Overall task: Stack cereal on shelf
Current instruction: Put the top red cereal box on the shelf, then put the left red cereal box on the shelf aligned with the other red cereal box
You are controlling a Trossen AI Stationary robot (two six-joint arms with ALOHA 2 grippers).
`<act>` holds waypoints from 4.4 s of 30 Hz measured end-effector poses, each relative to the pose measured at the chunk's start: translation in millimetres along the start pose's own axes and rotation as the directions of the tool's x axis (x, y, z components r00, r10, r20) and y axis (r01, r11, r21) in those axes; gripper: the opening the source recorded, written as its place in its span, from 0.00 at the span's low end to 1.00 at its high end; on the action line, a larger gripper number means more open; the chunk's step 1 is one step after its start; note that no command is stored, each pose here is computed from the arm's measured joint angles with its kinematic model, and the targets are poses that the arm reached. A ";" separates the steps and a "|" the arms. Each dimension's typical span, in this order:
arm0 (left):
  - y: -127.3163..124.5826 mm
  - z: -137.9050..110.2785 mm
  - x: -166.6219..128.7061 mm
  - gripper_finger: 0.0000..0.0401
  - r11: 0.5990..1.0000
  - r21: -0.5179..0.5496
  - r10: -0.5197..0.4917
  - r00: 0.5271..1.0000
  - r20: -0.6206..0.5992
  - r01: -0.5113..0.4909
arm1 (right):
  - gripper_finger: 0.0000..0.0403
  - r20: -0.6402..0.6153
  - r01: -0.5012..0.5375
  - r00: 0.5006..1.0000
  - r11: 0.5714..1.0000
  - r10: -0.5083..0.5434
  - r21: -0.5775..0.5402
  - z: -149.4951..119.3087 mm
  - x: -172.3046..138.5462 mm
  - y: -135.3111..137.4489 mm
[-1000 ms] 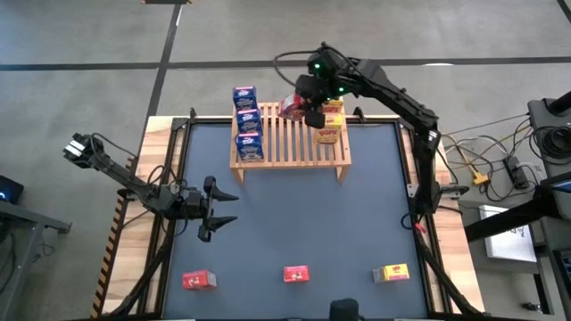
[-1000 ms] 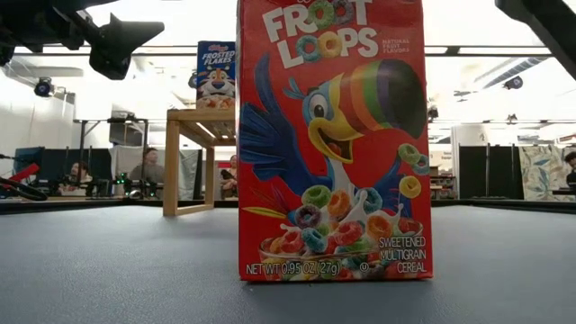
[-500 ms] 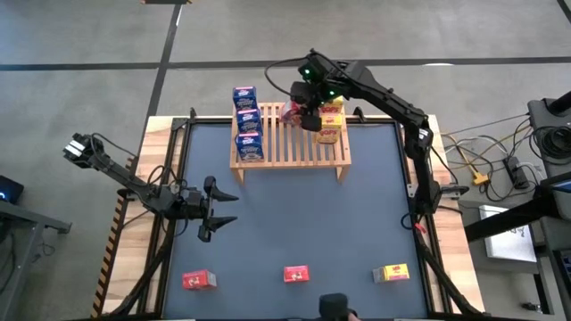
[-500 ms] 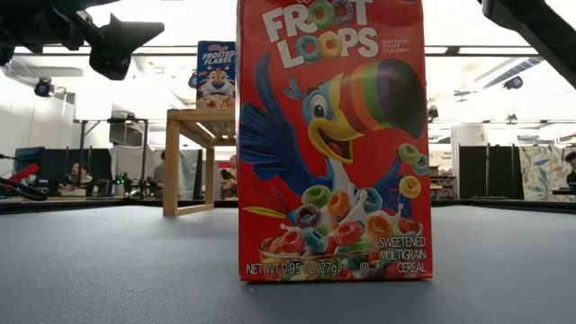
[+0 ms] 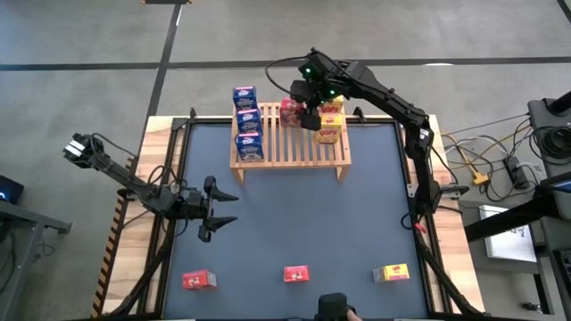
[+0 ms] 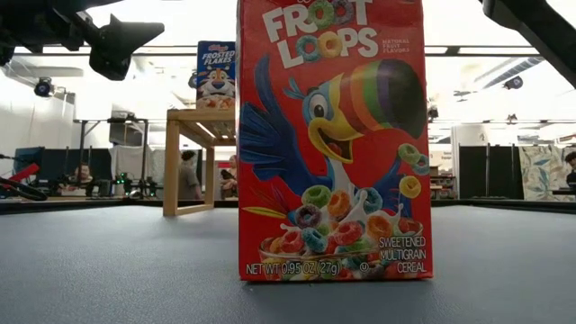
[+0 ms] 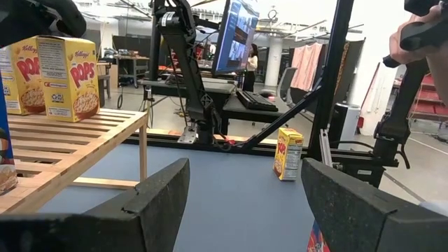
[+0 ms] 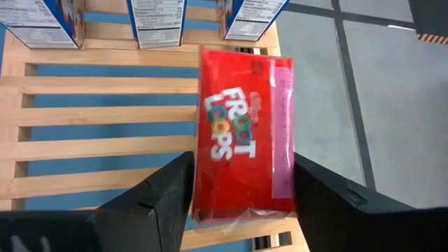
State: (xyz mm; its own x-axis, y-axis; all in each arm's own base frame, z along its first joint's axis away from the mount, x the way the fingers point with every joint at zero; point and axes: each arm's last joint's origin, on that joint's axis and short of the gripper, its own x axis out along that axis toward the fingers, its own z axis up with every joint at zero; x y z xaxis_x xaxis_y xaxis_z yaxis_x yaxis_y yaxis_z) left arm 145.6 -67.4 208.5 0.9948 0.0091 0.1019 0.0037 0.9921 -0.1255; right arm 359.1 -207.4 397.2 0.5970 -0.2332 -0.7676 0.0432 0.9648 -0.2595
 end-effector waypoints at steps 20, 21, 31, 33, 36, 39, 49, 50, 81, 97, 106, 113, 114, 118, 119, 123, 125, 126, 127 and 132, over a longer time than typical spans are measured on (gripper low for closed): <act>0.3 -3.2 -0.1 0.64 1.000 -0.005 0.002 1.000 -0.028 -0.002 | 0.53 0.045 0.083 0.996 0.997 -0.082 -0.002 3.6 -30.9 1.1; 0.3 -3.2 -0.1 0.64 1.000 -0.005 0.002 1.000 -0.028 -0.003 | 0.53 0.052 0.087 0.995 0.996 -0.087 0.001 3.7 -34.8 1.4; 0.3 -3.4 -0.1 0.64 1.000 -0.004 0.004 1.000 -0.030 -0.004 | 0.53 0.143 0.055 0.988 0.998 -0.058 0.029 9.3 -107.3 44.1; 0.3 -3.4 -0.1 0.64 1.000 -0.004 0.004 1.000 -0.029 -0.005 | 0.53 0.147 0.013 0.989 0.999 -0.018 0.032 7.7 -128.1 63.8; 0.3 -3.3 -0.1 0.64 1.000 -0.005 0.004 1.000 -0.029 -0.004 | 0.53 0.151 -0.057 0.987 0.998 0.054 0.018 5.5 -150.5 96.4; 0.3 -3.3 -0.1 0.64 1.000 -0.005 0.004 1.000 -0.028 -0.004 | 0.53 0.130 -0.042 0.990 0.999 0.045 -0.019 3.2 -161.1 132.1; -4.6 9.0 6.8 0.64 1.000 0.010 0.007 0.998 -0.067 -0.007 | 0.53 0.190 0.047 0.982 0.993 -0.025 -0.112 -31.6 -156.3 236.0; -5.8 12.2 8.5 0.64 1.000 0.020 0.009 0.996 -0.083 -0.007 | 0.53 0.215 0.034 0.977 0.992 -0.008 -0.119 -36.1 -153.3 243.0; -38.9 151.9 104.3 0.64 0.888 0.430 0.367 0.814 -0.450 -0.163 | 0.53 0.583 0.154 0.798 0.987 -0.152 0.046 -130.7 -74.1 273.3; -51.8 91.3 100.9 0.64 0.987 0.124 -0.035 0.886 -0.462 0.104 | 0.53 0.576 -0.016 0.816 0.999 0.038 -0.043 -139.3 -69.8 312.6; -88.2 11.2 80.8 0.64 0.979 -0.078 -0.203 0.879 -0.432 0.188 | 0.53 0.589 0.030 0.808 0.999 -0.035 0.017 -135.6 -65.9 316.4; -117.2 9.4 62.3 0.64 0.977 -0.123 -0.212 0.729 -0.651 0.175 | 0.53 0.601 0.019 0.799 0.999 -0.035 0.034 -133.4 -64.7 317.8; -120.3 16.2 60.5 0.64 0.978 -0.140 -0.207 0.686 -0.697 0.154 | 0.53 0.598 0.017 0.800 0.999 -0.036 0.037 -133.3 -63.7 318.4; -129.6 49.7 51.7 0.64 0.989 -0.150 -0.131 0.464 -0.876 -0.004 | 0.53 0.592 0.020 0.805 0.999 -0.034 0.030 -133.1 -60.5 320.9; -132.8 59.8 49.2 0.64 0.990 -0.137 -0.110 0.422 -0.900 -0.036 | 0.53 0.591 0.020 0.806 0.999 -0.034 0.030 -132.7 -59.2 321.8; -152.5 85.9 36.9 0.64 0.991 -0.103 -0.068 0.344 -0.937 -0.085 | 0.53 0.594 0.032 0.803 0.999 -0.032 0.011 -130.3 -53.6 326.3; -160.6 85.6 30.2 0.64 0.989 -0.091 -0.050 0.312 -0.949 -0.119 | 0.53 0.608 0.046 0.794 0.999 -0.033 -0.007 -128.2 -52.7 327.6; -163.8 84.3 26.8 0.64 0.985 -0.090 -0.042 0.299 -0.953 -0.147 | 0.53 0.618 0.051 0.785 0.999 -0.035 -0.009 -126.8 -52.8 327.9; -166.4 82.8 22.5 0.64 0.981 -0.087 -0.033 0.287 -0.957 -0.176 | 0.53 0.629 0.055 0.777 0.998 -0.036 -0.011 -125.5 -53.4 327.9; -178.4 67.6 2.5 0.64 0.967 -0.052 0.020 0.276 -0.961 -0.250 | 0.53 0.648 0.069 0.760 0.997 -0.038 -0.023 -123.5 -55.9 327.2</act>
State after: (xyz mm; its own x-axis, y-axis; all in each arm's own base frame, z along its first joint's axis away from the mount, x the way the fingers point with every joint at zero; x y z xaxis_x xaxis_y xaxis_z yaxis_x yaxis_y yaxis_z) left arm 140.5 -235.9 297.9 0.3730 -0.0983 -0.9226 -0.2397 0.9504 -0.1982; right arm 240.9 106.3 282.9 0.9717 -0.1350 -0.1937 0.0663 0.9433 -0.3252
